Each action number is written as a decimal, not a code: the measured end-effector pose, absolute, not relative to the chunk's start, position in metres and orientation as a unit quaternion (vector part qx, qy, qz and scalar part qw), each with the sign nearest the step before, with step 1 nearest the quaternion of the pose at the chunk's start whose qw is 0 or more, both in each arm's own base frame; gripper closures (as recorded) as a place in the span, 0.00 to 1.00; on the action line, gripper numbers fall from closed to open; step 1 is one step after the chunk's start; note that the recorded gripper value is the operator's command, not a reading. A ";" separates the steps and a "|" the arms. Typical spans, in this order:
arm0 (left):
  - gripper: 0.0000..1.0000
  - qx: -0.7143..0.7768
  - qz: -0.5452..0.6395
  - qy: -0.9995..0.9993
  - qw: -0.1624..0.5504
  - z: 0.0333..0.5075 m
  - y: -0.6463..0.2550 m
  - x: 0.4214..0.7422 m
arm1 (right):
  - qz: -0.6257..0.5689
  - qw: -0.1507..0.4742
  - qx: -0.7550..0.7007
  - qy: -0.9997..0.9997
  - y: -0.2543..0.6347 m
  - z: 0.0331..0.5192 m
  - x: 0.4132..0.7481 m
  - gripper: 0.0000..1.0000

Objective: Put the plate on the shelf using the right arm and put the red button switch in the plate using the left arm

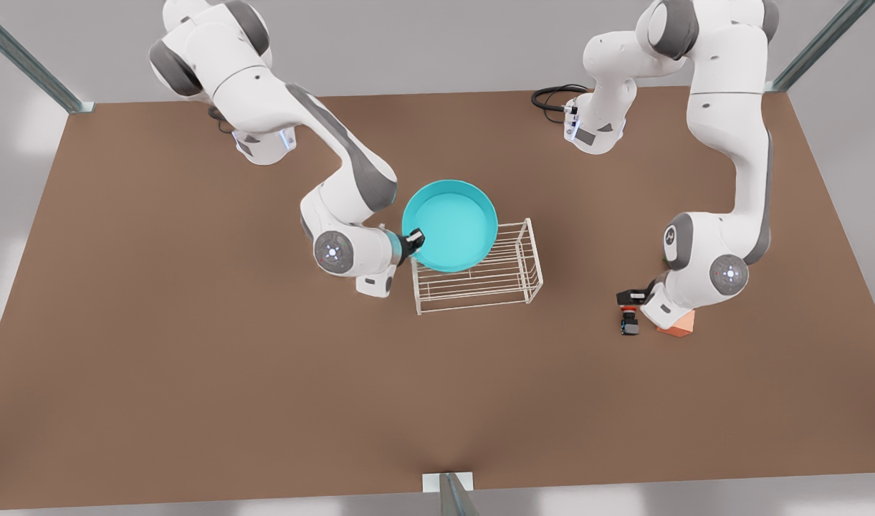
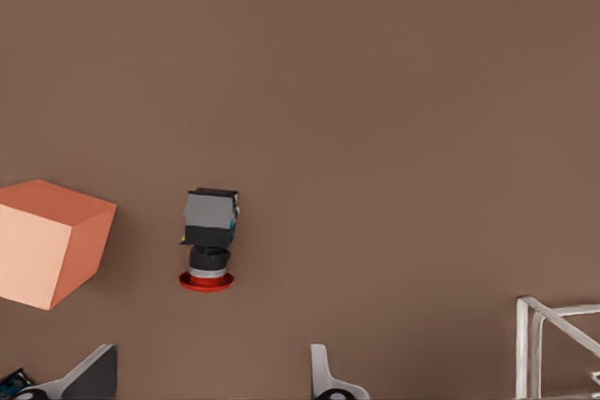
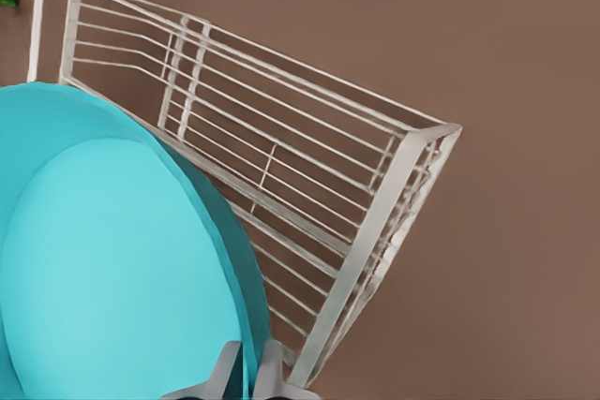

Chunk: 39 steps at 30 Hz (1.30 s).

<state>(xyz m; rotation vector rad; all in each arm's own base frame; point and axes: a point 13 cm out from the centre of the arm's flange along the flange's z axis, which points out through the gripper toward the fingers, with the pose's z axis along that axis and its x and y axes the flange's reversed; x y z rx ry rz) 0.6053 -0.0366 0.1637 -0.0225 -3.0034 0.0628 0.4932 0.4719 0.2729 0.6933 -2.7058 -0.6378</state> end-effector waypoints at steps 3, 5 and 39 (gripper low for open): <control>0.00 -0.015 0.021 -0.998 0.056 0.144 -0.032 0.614 | -0.220 0.131 0.219 -0.941 0.495 0.256 0.490 0.78; 0.00 -0.019 0.020 -0.999 0.047 0.137 -0.029 0.619 | -0.220 0.125 0.205 -0.945 0.506 0.245 0.490 0.78; 0.55 -0.077 -0.002 -0.997 -0.020 0.048 -0.012 0.648 | 0.062 0.009 0.059 -0.996 0.022 0.362 0.669 0.00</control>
